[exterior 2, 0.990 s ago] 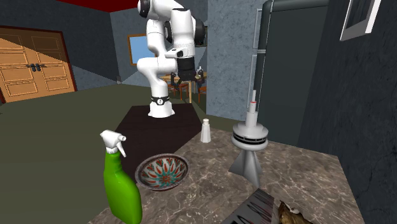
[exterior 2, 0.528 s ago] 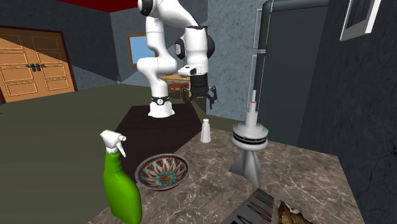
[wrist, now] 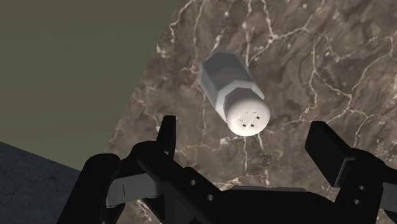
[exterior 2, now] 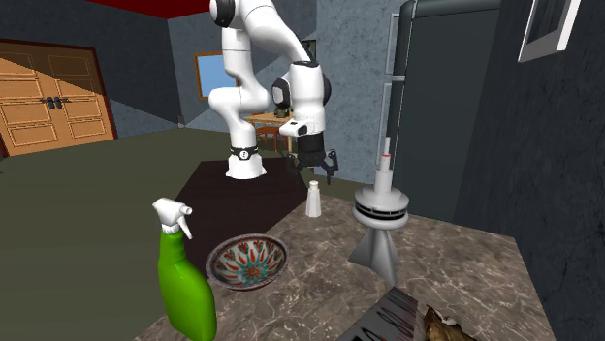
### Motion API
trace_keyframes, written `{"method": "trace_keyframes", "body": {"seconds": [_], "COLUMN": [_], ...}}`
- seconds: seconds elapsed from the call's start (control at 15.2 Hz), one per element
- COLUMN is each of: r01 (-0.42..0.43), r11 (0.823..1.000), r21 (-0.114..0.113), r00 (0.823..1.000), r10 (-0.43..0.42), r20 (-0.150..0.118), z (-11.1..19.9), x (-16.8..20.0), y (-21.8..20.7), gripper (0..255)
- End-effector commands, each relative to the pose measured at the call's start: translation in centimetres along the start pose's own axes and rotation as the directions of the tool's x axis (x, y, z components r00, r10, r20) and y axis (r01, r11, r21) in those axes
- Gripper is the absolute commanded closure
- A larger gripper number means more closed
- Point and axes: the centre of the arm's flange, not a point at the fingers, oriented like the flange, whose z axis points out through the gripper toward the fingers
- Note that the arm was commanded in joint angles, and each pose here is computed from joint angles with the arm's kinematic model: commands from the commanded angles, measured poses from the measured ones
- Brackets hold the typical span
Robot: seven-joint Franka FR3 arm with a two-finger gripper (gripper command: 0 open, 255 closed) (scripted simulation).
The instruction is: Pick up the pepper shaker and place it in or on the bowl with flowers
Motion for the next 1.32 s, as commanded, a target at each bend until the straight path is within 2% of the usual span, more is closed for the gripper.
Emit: {"method": "trace_keyframes", "body": {"seconds": [0.0,0.53,0.59,1.25], "r01": [0.000,0.000,0.000,0.000], "r11": [1.000,1.000,1.000,1.000], "r21": [0.000,0.000,0.000,0.000], "r00": [1.000,1.000,1.000,1.000], "r10": [0.000,0.000,0.000,0.000], "r20": [0.000,0.000,0.000,0.000], "z": [1.18,1.48,1.48,0.96], "x": [0.01,0.01,0.01,-0.01], "y": [0.01,0.01,0.01,-0.02], "gripper": [0,0,255,255]}}
